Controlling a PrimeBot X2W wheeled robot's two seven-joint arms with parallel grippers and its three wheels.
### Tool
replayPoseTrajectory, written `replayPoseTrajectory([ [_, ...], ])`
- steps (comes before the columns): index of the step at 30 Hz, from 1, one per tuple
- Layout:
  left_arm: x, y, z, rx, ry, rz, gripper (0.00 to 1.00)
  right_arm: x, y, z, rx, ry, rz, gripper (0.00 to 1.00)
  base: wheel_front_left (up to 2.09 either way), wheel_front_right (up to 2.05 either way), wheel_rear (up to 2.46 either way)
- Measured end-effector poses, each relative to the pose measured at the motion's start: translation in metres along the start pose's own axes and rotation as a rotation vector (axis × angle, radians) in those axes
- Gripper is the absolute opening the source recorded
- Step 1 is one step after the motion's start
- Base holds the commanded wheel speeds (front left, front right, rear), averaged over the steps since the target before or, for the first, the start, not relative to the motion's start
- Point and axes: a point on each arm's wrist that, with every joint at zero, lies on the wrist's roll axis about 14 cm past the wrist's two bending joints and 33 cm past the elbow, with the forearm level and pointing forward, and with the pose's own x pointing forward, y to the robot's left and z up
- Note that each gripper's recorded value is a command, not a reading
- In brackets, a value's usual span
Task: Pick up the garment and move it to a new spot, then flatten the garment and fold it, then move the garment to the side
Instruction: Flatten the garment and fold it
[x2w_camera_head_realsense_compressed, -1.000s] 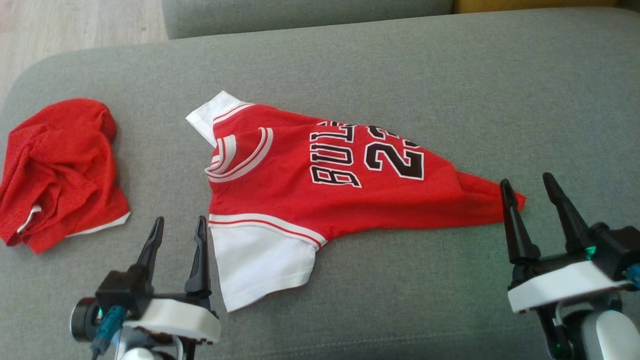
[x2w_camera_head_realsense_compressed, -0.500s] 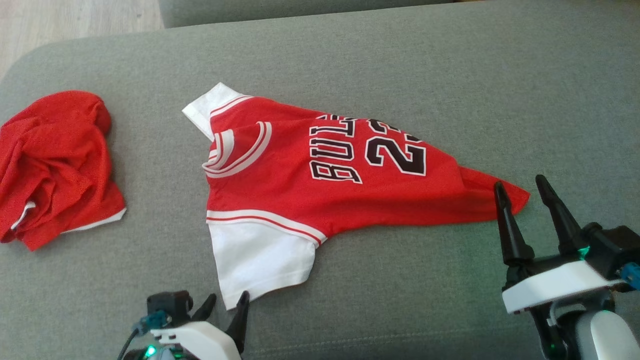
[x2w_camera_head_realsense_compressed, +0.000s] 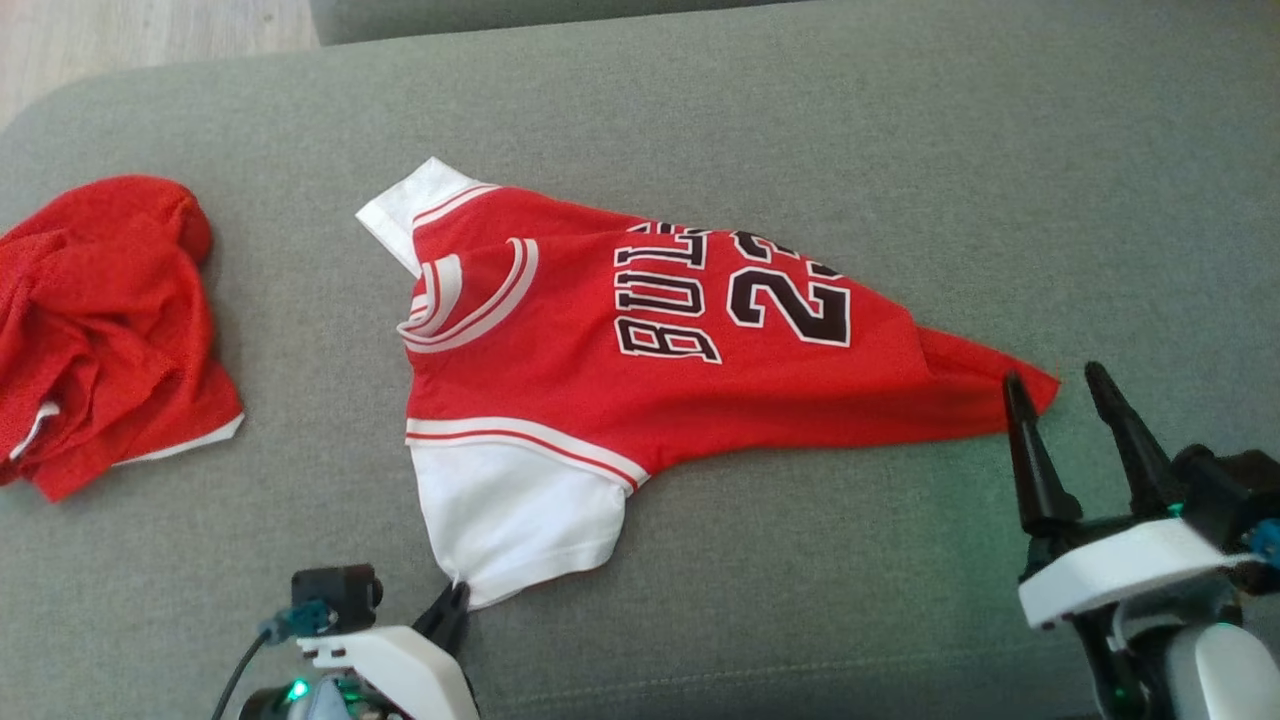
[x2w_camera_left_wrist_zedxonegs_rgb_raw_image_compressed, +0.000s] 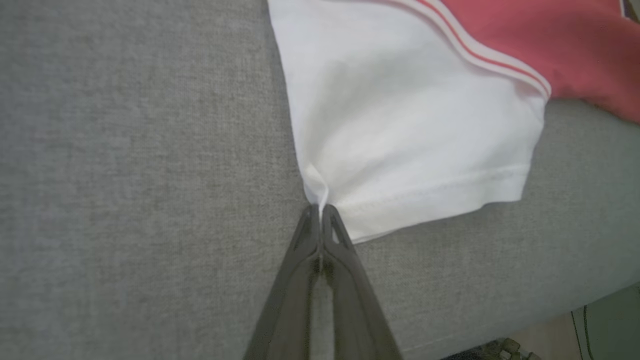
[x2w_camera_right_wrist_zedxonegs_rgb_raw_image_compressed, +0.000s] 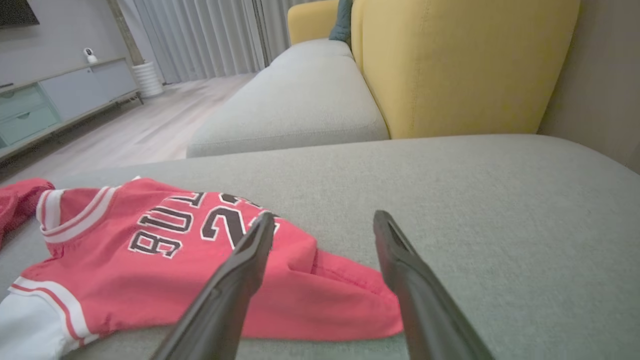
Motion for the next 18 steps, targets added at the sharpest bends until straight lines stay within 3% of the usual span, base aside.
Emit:
replayPoseTrajectory([
  [9,0.007,0.002,0.002,0.011,-0.006,0.004,0.0,-0.008,-0.061,-0.069,0.048,0.273,-0.16,1.0,0.0,0.0,0.0],
  [18,0.028,0.0,0.031,0.023,-0.069,-0.014,0.0,0.037,-0.07,-0.09,0.069,0.441,-0.139,1.0,0.0,0.0,0.0],
])
